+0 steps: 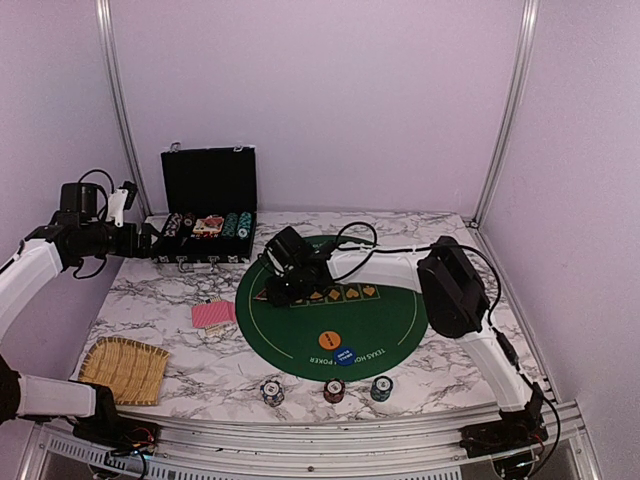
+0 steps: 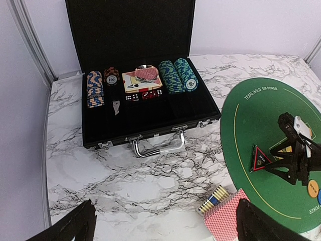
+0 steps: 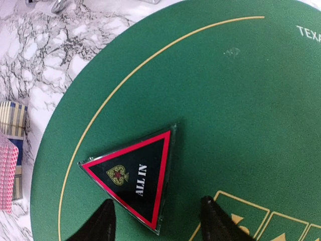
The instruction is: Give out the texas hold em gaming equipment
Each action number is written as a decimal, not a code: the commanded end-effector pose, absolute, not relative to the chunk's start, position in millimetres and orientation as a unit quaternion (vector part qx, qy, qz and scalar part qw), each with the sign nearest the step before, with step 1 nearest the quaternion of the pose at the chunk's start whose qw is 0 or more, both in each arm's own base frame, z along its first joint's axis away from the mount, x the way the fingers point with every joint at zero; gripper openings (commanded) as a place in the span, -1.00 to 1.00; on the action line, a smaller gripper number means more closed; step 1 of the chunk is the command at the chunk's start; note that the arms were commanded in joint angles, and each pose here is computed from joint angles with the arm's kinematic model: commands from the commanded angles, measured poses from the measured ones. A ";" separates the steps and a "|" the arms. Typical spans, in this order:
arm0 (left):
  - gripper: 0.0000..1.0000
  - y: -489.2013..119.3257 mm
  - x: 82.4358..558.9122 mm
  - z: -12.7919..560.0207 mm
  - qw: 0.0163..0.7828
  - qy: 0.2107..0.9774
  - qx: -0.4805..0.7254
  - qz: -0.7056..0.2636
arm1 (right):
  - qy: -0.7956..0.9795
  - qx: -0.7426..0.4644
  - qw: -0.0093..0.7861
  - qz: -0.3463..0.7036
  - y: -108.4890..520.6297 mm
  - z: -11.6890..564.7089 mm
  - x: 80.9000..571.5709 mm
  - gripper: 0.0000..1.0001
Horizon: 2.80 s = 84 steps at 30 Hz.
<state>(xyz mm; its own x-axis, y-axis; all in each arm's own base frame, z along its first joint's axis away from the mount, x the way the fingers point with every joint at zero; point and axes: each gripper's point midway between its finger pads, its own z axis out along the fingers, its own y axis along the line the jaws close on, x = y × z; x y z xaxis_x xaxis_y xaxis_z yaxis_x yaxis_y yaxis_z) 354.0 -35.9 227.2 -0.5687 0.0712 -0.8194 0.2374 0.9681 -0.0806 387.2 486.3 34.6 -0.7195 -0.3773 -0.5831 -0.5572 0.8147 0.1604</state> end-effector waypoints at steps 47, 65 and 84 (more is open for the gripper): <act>0.98 -46.0 342.5 246.1 0.458 0.875 0.107 -0.116 | 0.951 -0.237 0.180 0.088 359.7 14.4 244.8 0.40; 0.98 -46.9 342.1 248.2 0.458 0.875 0.106 -0.120 | 0.955 -0.206 0.205 0.054 346.0 10.4 286.6 -0.02; 0.98 -47.7 339.3 245.0 0.449 0.879 0.109 -0.122 | 0.953 -0.152 0.261 -0.014 298.5 8.5 412.7 -0.03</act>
<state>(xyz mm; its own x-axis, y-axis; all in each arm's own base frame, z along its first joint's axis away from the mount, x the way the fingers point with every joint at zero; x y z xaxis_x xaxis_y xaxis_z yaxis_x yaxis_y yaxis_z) 343.0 -45.2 232.6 -0.5905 0.0762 -0.8034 0.2802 0.9530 -0.1156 379.3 329.9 26.8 -0.8065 -0.2954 -0.5121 -0.3356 0.9419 -0.0149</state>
